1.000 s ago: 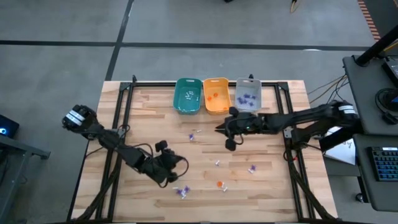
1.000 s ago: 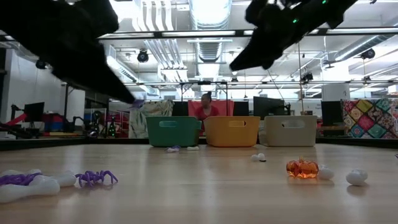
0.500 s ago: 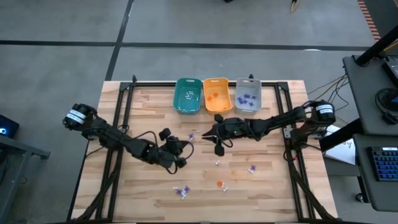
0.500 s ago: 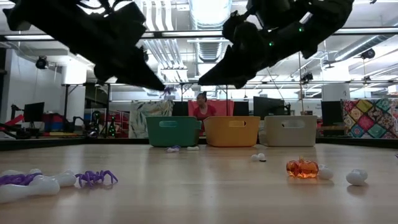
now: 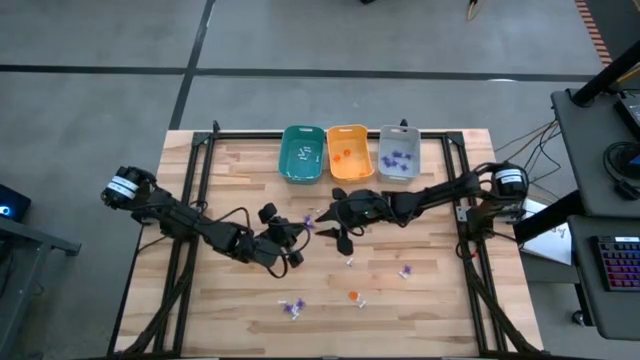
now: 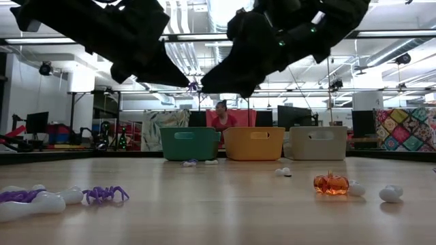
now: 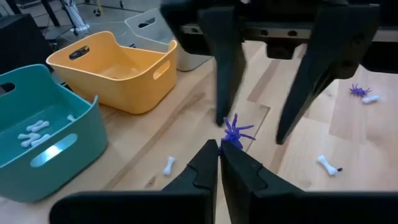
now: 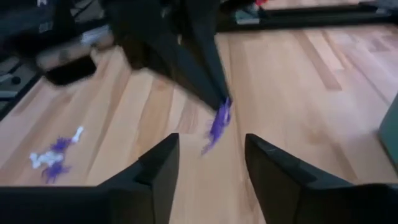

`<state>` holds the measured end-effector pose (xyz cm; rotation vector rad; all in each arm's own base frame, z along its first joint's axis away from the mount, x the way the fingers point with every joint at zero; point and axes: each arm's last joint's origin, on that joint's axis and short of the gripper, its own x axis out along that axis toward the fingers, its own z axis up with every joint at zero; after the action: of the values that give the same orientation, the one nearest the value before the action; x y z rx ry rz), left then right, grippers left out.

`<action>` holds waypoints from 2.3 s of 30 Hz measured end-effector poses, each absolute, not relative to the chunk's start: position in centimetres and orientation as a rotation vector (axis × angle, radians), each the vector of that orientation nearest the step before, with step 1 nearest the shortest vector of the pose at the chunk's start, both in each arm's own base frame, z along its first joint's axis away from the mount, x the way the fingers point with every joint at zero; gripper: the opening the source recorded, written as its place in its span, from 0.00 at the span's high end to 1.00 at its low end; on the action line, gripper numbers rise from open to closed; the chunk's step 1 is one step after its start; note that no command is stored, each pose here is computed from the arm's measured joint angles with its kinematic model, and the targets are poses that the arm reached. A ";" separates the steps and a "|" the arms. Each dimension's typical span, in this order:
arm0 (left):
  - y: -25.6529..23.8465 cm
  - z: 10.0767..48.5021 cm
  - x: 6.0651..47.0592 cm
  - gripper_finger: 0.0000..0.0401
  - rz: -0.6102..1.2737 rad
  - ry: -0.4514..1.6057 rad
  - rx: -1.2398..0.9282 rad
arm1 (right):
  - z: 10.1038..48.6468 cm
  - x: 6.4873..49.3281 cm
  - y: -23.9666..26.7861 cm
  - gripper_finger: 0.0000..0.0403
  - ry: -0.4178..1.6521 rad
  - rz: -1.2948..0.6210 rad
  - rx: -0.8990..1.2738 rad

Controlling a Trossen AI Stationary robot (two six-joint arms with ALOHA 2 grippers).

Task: Sort Halloween decoration
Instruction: Put the purple spider toy into the gray bin

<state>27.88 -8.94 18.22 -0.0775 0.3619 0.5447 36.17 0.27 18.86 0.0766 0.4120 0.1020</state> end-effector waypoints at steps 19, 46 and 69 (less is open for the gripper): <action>-9.0 18.3 28.0 1.00 0.543 0.351 -0.083 | 19.1 37.2 0.2 0.83 0.405 0.101 0.064; -9.1 18.4 28.0 0.67 0.506 0.359 -0.077 | 20.5 35.4 -3.1 0.97 0.677 -0.003 0.065; -9.1 18.4 28.0 0.57 0.511 0.357 -0.073 | 26.2 25.9 -20.0 0.98 1.310 -0.371 -0.045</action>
<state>28.01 -9.05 18.41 -0.0735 0.3572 0.5114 25.90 -20.02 26.21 -0.0452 1.3101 -0.3714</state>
